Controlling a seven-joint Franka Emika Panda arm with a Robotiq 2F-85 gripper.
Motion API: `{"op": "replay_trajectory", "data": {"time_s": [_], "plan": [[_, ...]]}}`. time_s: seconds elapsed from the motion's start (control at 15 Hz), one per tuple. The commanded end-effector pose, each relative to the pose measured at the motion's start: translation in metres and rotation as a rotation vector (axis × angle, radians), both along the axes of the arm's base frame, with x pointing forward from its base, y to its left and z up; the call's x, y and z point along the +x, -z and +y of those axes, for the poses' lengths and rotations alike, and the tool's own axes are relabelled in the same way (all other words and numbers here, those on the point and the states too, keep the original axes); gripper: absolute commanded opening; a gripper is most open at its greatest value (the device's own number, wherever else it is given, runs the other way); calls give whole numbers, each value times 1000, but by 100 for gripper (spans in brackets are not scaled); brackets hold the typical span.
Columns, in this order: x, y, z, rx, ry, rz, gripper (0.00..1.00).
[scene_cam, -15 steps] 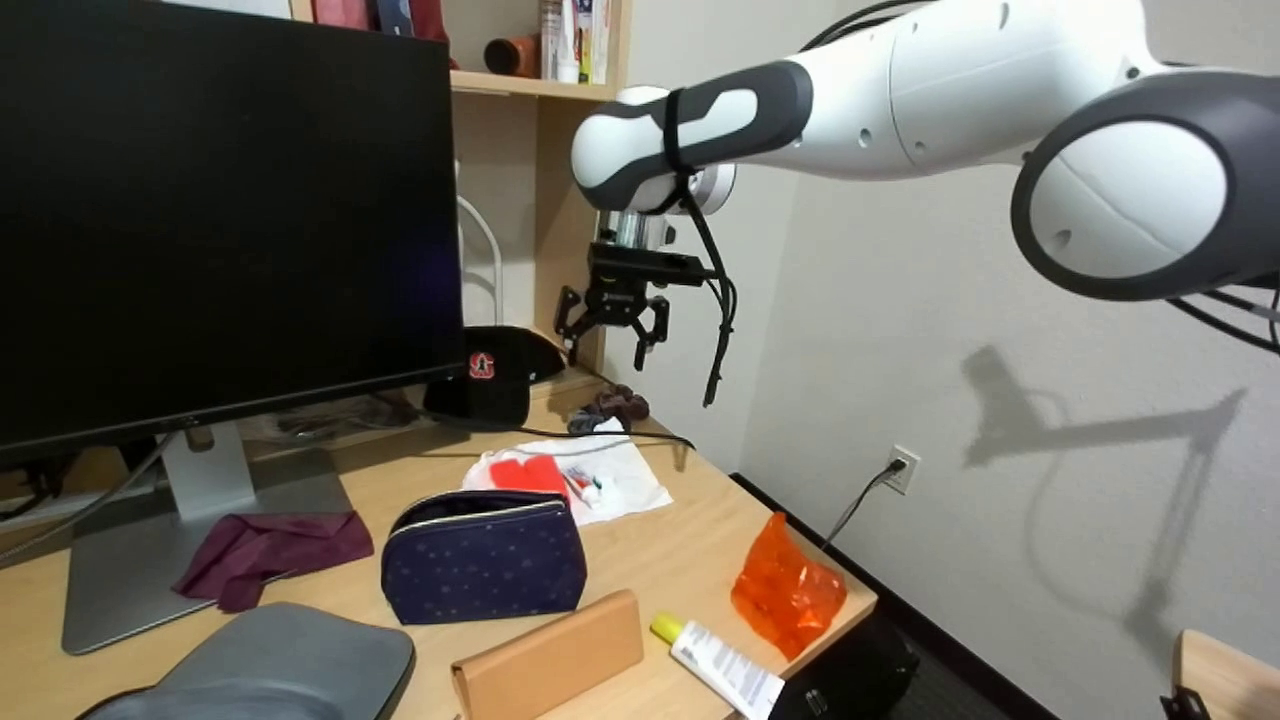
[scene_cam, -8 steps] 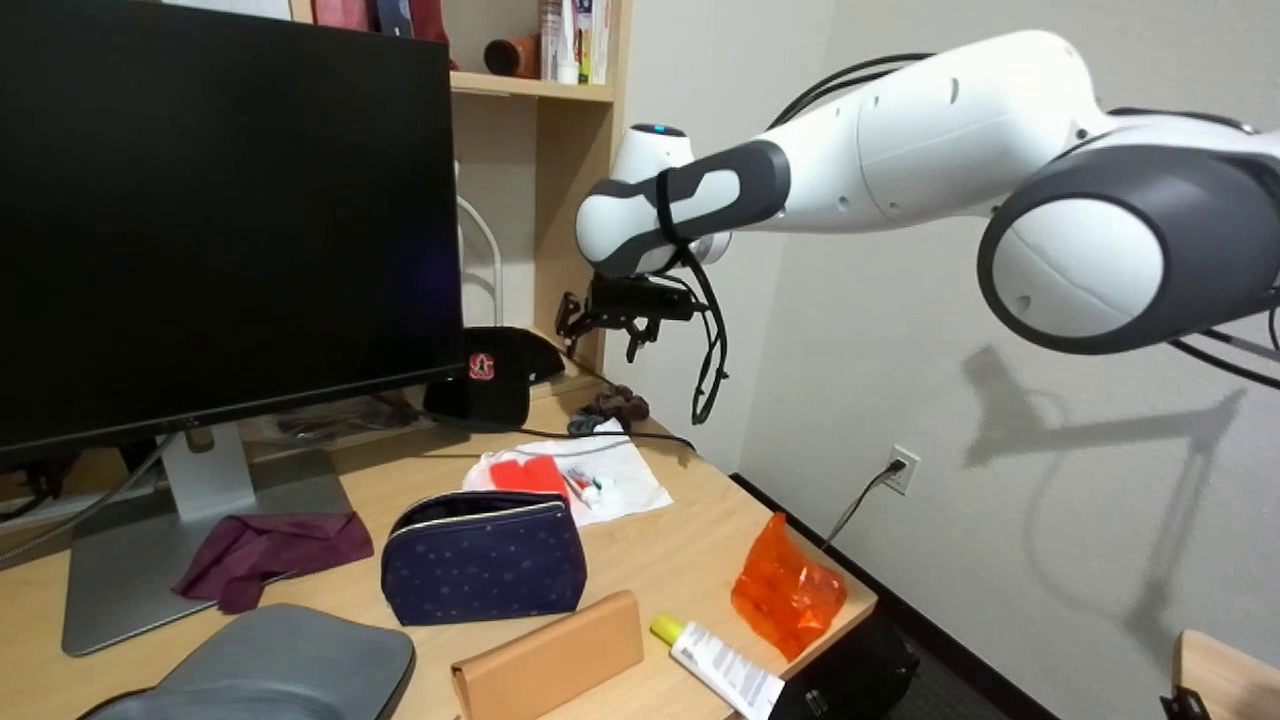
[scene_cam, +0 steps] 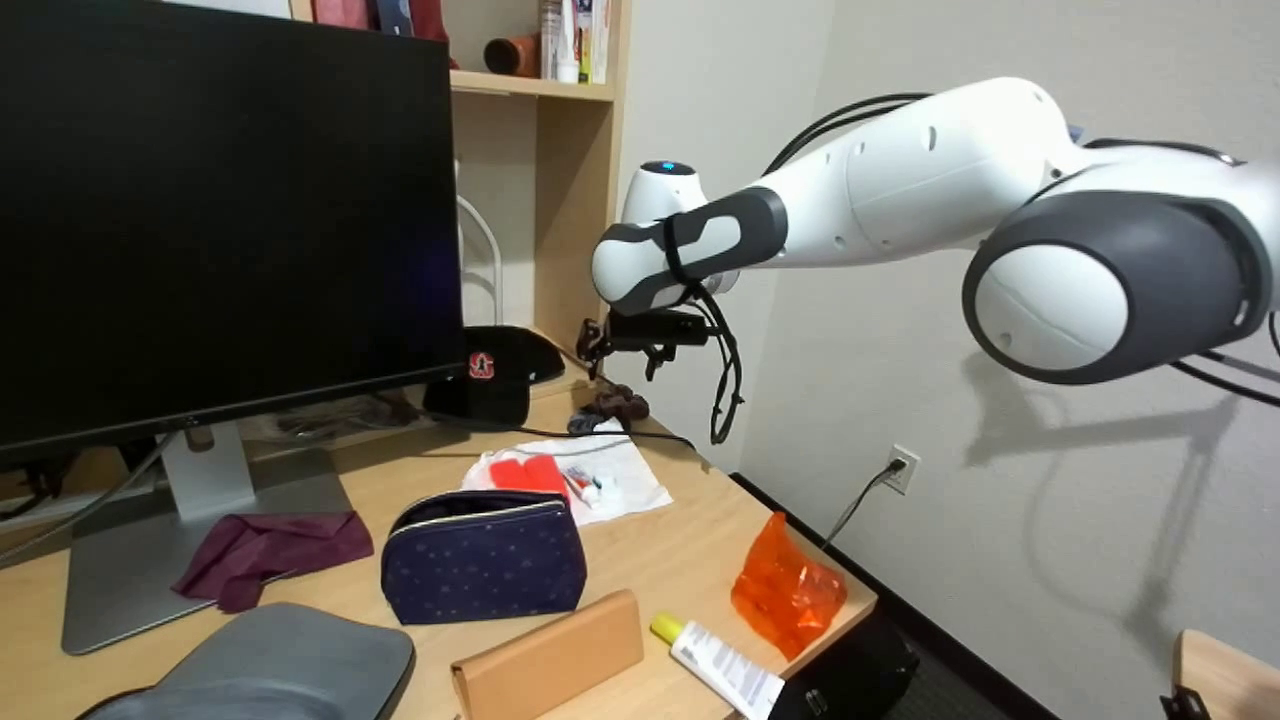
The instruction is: Place the scrunchies in the blue bag
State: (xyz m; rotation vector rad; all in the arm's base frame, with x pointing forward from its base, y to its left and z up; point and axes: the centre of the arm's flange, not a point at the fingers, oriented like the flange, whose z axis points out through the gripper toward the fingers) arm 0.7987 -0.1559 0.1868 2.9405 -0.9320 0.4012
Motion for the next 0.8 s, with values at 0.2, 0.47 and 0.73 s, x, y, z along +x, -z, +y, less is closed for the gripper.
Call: {"op": "replay_trajectory", "data": {"time_s": [0.2, 0.47, 0.73], "plan": [[0, 29, -20, 60, 4, 30, 100], [-3, 45, -24, 76, 10, 47, 100], [-4, 54, -21, 89, 12, 52, 67]]}}
